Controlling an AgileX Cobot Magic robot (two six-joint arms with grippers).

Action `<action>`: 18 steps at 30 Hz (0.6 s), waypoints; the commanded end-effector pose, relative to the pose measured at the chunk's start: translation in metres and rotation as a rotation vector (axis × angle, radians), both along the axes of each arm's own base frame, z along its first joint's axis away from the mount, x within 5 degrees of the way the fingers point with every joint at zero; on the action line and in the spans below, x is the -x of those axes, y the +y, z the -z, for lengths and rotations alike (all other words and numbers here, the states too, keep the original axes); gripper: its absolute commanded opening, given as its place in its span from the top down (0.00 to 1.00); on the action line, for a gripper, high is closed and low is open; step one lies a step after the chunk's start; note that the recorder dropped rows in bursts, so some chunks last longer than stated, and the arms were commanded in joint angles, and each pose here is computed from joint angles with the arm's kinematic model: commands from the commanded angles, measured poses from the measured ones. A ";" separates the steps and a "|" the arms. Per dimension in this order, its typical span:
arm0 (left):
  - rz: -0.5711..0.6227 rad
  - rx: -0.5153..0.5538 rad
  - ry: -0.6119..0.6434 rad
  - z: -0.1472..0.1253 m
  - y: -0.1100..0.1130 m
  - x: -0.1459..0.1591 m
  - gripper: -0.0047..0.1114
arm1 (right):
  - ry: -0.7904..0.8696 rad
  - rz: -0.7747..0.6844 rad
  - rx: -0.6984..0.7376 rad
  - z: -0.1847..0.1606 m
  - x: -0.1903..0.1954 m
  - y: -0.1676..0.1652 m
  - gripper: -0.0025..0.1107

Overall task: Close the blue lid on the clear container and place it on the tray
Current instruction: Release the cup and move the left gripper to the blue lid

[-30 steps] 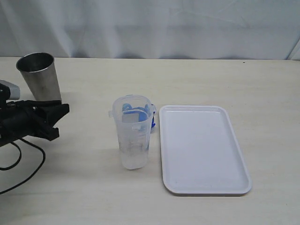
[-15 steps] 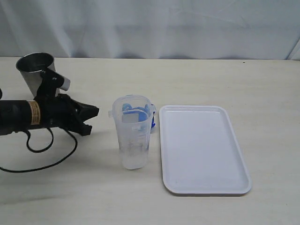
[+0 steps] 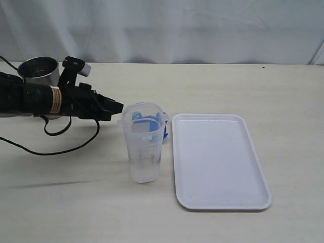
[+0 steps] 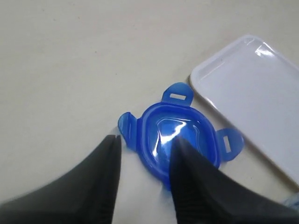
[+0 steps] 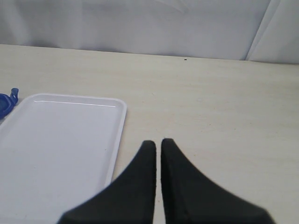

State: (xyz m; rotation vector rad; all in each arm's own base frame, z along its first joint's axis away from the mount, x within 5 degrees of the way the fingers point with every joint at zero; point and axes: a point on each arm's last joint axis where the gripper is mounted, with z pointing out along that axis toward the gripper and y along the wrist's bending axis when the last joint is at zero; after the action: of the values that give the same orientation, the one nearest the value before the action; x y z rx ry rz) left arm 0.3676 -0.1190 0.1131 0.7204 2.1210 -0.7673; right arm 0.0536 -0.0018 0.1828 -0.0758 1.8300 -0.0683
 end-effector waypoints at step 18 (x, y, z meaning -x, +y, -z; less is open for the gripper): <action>0.072 0.040 0.031 0.049 -0.031 -0.039 0.67 | -0.004 0.005 0.004 0.001 0.000 0.000 0.94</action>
State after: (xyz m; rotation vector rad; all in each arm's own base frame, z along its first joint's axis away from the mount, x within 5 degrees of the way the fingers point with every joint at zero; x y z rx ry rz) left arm 0.4042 -0.1454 0.0712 0.7624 2.0942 -0.8723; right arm 0.0536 -0.0018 0.1828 -0.0758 1.8300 -0.0683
